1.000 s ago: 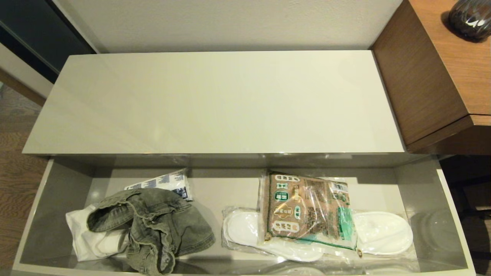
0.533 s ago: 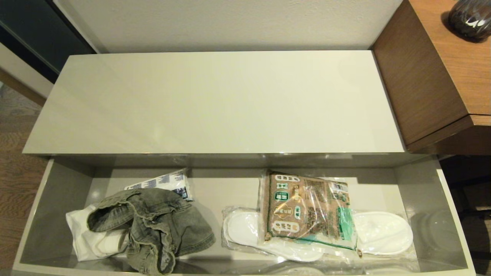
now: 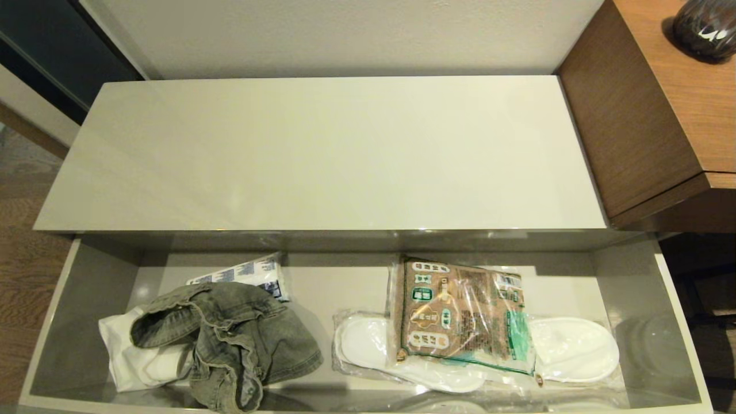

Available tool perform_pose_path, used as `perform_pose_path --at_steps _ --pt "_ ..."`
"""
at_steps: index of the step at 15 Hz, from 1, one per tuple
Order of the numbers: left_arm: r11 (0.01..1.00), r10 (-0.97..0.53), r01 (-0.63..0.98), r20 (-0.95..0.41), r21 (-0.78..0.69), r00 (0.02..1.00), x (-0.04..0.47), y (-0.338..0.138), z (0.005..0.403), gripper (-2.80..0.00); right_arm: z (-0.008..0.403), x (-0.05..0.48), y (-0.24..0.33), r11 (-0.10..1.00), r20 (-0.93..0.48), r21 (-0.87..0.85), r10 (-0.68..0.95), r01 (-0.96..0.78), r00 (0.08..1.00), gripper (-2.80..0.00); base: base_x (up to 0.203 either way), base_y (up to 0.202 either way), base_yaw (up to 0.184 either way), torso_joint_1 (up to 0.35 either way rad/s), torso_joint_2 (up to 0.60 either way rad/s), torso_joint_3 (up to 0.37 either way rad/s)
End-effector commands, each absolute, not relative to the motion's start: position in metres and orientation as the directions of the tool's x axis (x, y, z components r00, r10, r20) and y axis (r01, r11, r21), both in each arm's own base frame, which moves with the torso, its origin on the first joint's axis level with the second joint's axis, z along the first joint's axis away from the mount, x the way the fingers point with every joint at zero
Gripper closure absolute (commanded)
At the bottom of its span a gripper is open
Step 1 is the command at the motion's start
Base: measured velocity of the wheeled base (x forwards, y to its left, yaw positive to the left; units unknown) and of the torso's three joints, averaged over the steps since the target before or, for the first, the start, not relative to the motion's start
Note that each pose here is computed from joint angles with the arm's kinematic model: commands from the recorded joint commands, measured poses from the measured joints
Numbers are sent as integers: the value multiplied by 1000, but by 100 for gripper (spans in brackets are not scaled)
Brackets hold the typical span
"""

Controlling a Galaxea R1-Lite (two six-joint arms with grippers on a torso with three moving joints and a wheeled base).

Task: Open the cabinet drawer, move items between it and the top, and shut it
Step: Close the drawer

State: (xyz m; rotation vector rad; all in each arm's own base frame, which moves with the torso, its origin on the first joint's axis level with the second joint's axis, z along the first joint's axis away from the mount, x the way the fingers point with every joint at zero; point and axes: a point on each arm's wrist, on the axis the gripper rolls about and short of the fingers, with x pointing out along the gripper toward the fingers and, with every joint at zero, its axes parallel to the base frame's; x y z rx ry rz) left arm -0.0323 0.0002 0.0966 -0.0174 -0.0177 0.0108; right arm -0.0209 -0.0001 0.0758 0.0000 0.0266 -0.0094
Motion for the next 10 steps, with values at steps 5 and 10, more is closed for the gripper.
perform_pose_path --at_steps 5,10 --pt "990 0 4 26 -138 1000 -23 0 79 0 75 -21 0 1000 -29 0 -11 11 1000 0 0 0 0 0 0 0" --pt "998 10 -10 10 56 1000 -23 0 77 0 75 -21 0 1000 -29 0 -11 11 1000 0 0 0 0 0 0 0"
